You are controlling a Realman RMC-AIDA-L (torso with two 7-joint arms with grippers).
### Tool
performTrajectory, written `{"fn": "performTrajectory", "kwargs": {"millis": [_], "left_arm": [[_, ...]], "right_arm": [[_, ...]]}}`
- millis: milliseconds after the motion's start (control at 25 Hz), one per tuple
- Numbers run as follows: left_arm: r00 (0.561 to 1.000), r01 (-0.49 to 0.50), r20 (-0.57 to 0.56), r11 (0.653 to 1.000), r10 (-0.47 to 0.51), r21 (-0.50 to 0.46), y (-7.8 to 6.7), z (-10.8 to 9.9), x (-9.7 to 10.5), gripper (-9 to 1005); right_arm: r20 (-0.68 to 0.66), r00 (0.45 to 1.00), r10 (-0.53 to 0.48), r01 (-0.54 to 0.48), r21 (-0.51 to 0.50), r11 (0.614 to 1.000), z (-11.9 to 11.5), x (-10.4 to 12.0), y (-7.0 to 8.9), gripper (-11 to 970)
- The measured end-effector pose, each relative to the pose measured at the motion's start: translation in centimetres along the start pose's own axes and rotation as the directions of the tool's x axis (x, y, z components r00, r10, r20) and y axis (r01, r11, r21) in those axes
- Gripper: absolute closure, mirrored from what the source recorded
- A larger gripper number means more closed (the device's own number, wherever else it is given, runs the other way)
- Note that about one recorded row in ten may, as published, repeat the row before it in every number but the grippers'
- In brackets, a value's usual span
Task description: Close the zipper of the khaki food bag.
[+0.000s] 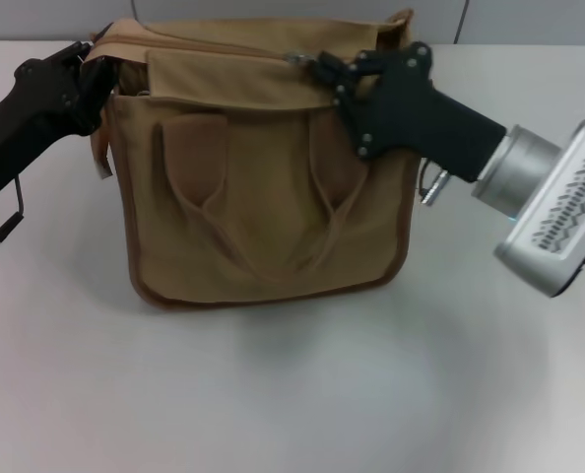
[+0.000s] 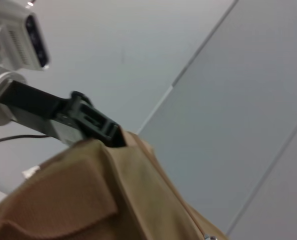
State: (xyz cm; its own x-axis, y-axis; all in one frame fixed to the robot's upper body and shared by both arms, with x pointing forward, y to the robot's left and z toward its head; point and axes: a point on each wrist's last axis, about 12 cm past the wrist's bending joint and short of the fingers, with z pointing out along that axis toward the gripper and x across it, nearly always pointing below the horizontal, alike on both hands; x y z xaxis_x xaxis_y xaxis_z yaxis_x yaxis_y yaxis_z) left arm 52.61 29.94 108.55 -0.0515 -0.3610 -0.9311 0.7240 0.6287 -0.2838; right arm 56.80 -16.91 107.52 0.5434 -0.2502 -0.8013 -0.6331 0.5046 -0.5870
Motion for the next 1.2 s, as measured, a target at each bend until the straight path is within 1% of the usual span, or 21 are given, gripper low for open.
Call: {"fn": "performTrajectory", "kwargs": {"millis": [80, 120, 200, 280, 440, 480, 520, 640, 680, 720, 800, 840, 880, 920, 960, 1000, 1080, 1120, 1200], "left_arm": [[1.0, 0.0, -0.006, 1.0, -0.001, -0.013, 0.1, -0.1, 0.1, 923], [1.0, 0.0, -0.006, 1.0, -0.001, -0.013, 0.1, -0.1, 0.1, 922], [1.0, 0.0, -0.008, 1.0, 0.0, -0.02, 0.2, -0.1, 0.1, 920], [1.0, 0.0, -0.009, 1.0, 0.0, -0.023, 0.2, -0.1, 0.1, 917], [1.0, 0.0, -0.009, 1.0, 0.0, -0.023, 0.2, -0.1, 0.1, 912], [1.0, -0.001, -0.01, 1.0, 0.001, -0.024, 0.2, -0.1, 0.1, 911], [1.0, -0.001, -0.01, 1.0, 0.001, -0.024, 0.2, -0.1, 0.1, 910], [1.0, -0.011, 0.001, 1.0, 0.011, -0.006, 0.1, -0.2, -0.1, 906], [1.0, -0.022, 0.021, 0.999, 0.022, 0.026, -0.3, -0.3, -0.4, 905], [1.0, -0.022, 0.021, 0.999, 0.022, 0.026, -0.3, -0.3, -0.4, 904], [0.999, -0.026, 0.045, 0.998, 0.023, 0.059, -0.7, -0.3, -0.7, 902], [0.998, -0.026, 0.058, 0.997, 0.021, 0.074, -0.8, -0.4, -0.8, 901], [0.996, -0.03, 0.086, 0.994, 0.021, 0.105, -1.1, -0.4, -1.3, 899], [0.995, -0.035, 0.1, 0.992, 0.024, 0.119, -1.2, -0.5, -1.5, 898], [0.994, -0.037, 0.106, 0.992, 0.024, 0.124, -1.3, -0.5, -1.6, 897], [0.994, -0.037, 0.106, 0.992, 0.024, 0.124, -1.3, -0.5, -1.6, 825], [0.989, -0.031, 0.15, 0.987, 0.007, 0.158, -1.5, -0.4, -2.4, 682], [0.989, -0.031, 0.15, 0.987, 0.007, 0.158, -1.5, -0.4, -2.4, 677], [0.986, -0.016, 0.165, 0.986, -0.012, 0.165, -1.3, -0.3, -3.0, 665]], "right_arm": [[-0.018, 0.999, 0.05, -0.05, 0.023, 0.998, -1.2, 0.4, -0.3, 955], [-0.018, 0.999, 0.05, -0.05, 0.023, 0.998, -1.2, 0.4, -0.3, 955], [-0.028, 0.997, 0.067, -0.066, 0.039, 0.997, -2.0, 0.7, -0.4, 955], [-0.039, 0.996, 0.083, -0.081, 0.057, 0.995, -3.1, 0.9, -0.2, 955], [-0.051, 0.994, 0.092, -0.088, 0.075, 0.993, -3.9, 1.2, 0.0, 955], [-0.05, 0.992, 0.112, -0.107, 0.098, 0.989, -4.5, 1.2, 0.1, 955], [-0.05, 0.992, 0.112, -0.107, 0.098, 0.989, -4.5, 1.2, 0.1, 955], [-0.025, 0.985, 0.169, -0.163, 0.151, 0.975, -5.3, 1.1, 0.0, 955], [-0.005, 0.978, 0.21, -0.206, 0.163, 0.965, -5.7, 1.0, 0.3, 955], [-0.005, 0.978, 0.21, -0.206, 0.163, 0.965, -5.7, 1.0, 0.3, 949], [0.017, 0.964, 0.266, -0.265, 0.165, 0.95, -6.0, 0.8, 0.5, 936], [0.028, 0.953, 0.301, -0.301, 0.165, 0.939, -6.1, 0.8, 0.5, 930], [0.044, 0.93, 0.365, -0.367, 0.161, 0.916, -6.3, 0.7, 0.5, 924], [0.051, 0.917, 0.395, -0.398, 0.158, 0.904, -6.4, 0.7, 0.4, 908], [0.051, 0.917, 0.395, -0.398, 0.158, 0.904, -6.4, 0.7, 0.4, 892], [0.057, 0.907, 0.417, -0.421, 0.154, 0.894, -6.4, 0.7, 0.4, 877], [0.068, 0.892, 0.447, -0.452, 0.144, 0.881, -6.5, 0.6, 0.5, 845], [0.068, 0.892, 0.447, -0.452, 0.144, 0.881, -6.5, 0.6, 0.5, 829], [0.071, 0.888, 0.454, -0.459, 0.141, 0.877, -6.5, 0.5, 0.5, 797]]}}
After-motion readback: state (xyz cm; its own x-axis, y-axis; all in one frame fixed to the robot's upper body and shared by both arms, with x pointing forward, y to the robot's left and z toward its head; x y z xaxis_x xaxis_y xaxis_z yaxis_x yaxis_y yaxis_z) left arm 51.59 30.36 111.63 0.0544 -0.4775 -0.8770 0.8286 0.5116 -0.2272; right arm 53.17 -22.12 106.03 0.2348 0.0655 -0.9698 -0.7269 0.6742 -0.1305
